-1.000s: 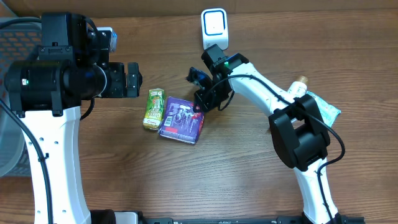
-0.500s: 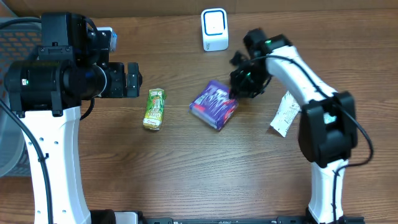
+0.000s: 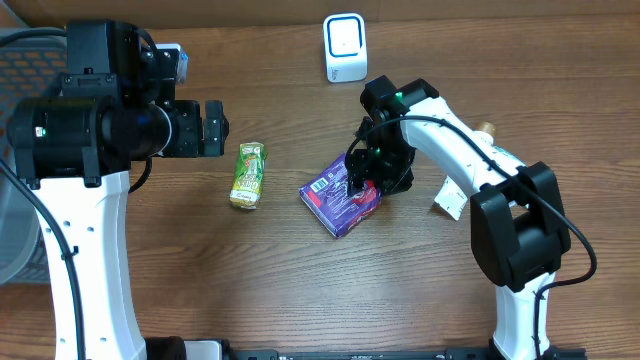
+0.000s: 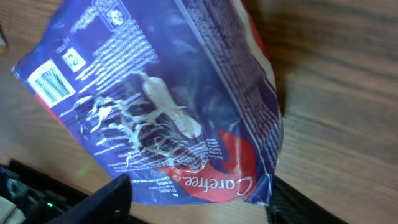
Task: Scan the item barcode
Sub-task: 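Lift the purple pack and raise it toward the scanner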
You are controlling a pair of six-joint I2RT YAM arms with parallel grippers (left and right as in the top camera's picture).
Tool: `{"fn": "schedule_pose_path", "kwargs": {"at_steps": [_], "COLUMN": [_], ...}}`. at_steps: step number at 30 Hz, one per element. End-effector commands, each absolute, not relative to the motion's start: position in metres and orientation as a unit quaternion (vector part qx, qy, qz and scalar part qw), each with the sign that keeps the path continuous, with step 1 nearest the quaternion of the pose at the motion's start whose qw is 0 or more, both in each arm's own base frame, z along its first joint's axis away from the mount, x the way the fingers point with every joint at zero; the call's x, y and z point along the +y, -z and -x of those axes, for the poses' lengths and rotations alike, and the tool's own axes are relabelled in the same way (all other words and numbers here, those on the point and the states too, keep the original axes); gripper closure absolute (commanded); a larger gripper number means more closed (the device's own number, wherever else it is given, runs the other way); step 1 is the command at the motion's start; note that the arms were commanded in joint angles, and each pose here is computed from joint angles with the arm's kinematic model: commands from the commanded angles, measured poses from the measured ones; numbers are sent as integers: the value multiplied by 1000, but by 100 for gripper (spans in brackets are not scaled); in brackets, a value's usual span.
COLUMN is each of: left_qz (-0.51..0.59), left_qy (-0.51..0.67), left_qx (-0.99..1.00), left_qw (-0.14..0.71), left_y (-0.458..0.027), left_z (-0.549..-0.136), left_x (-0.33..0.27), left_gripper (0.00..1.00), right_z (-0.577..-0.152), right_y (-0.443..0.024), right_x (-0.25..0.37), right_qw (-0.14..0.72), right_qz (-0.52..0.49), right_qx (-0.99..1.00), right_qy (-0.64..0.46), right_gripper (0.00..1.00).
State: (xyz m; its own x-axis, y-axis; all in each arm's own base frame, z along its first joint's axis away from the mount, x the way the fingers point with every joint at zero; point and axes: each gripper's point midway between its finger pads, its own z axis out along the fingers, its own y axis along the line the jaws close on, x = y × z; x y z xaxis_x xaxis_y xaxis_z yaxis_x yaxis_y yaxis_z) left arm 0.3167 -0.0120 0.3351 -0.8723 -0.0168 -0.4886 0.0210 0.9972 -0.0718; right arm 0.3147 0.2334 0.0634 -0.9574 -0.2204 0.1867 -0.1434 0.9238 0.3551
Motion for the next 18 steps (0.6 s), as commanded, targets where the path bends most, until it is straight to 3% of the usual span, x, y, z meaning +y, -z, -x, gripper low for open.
{"fn": "schedule_pose_path", "kwargs": {"at_steps": [1, 3, 6, 14, 18], "left_qz": [-9, -9, -9, -9, -9], "left_qy": [32, 32, 32, 32, 32], "left_qx": [967, 967, 967, 967, 967], "left_qw": [252, 252, 252, 252, 252], "left_y": [-334, -334, -334, -334, -334], "left_z": [-320, -320, -320, -320, -320], "left_x": [-10, -10, -10, -10, -10], "left_gripper": [0, 0, 0, 0, 0], "right_z": [-340, -347, -348, -348, -340], "right_y": [-81, -84, -86, -57, -45], "right_x": [222, 220, 221, 234, 240], "right_qw": [54, 35, 20, -18, -20], "right_qz": [-172, -223, -281, -333, -330], "right_qx": [-965, -951, -925, -898, -889], "right_qy": [190, 210, 254, 287, 316], "right_gripper": [22, 16, 15, 18, 25]}}
